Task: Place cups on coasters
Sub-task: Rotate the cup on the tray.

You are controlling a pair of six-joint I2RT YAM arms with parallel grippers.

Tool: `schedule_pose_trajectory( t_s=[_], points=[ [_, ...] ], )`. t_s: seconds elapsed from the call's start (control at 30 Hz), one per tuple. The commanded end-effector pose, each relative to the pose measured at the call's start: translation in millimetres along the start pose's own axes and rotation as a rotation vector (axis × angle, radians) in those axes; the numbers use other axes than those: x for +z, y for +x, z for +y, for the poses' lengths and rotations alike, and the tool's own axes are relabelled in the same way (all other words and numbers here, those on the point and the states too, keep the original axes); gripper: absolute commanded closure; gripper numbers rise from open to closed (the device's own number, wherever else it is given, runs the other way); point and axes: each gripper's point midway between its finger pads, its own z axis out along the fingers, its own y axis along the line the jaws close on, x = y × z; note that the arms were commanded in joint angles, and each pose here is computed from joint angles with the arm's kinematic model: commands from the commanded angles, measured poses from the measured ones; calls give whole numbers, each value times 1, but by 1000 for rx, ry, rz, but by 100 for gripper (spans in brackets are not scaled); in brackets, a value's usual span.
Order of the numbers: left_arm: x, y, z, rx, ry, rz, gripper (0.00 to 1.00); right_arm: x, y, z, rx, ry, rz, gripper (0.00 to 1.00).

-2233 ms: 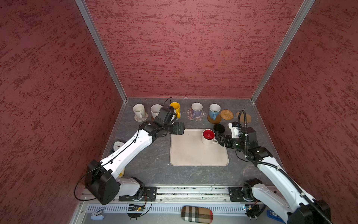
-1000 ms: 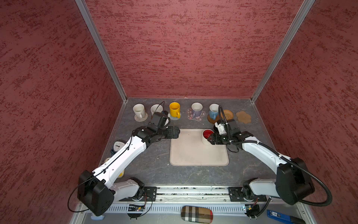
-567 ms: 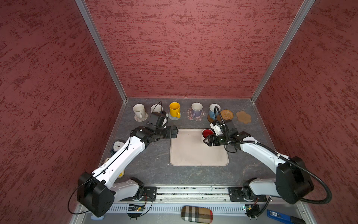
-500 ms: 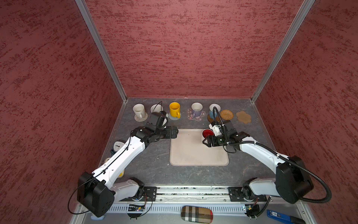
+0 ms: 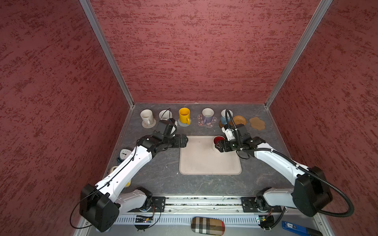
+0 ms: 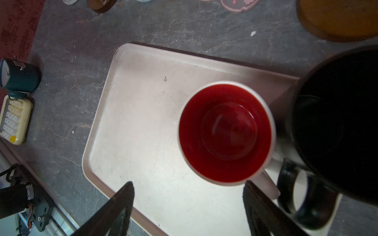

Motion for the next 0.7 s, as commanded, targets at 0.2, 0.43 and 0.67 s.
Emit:
schedule_pose_trajectory(
  t_s=[0.2, 0.43, 0.67],
  points=[
    [-10, 0, 2, 2, -3, -15, 0, 12, -8, -23, -28, 114, 14, 15],
    [-15, 2, 7, -5, -16, -22, 1, 21, -4, -23, -28, 95, 30, 14],
    [-17, 2, 8, -7, -15, -25, 1, 26, 4, -8, -31, -3, 59, 14]
  ],
)
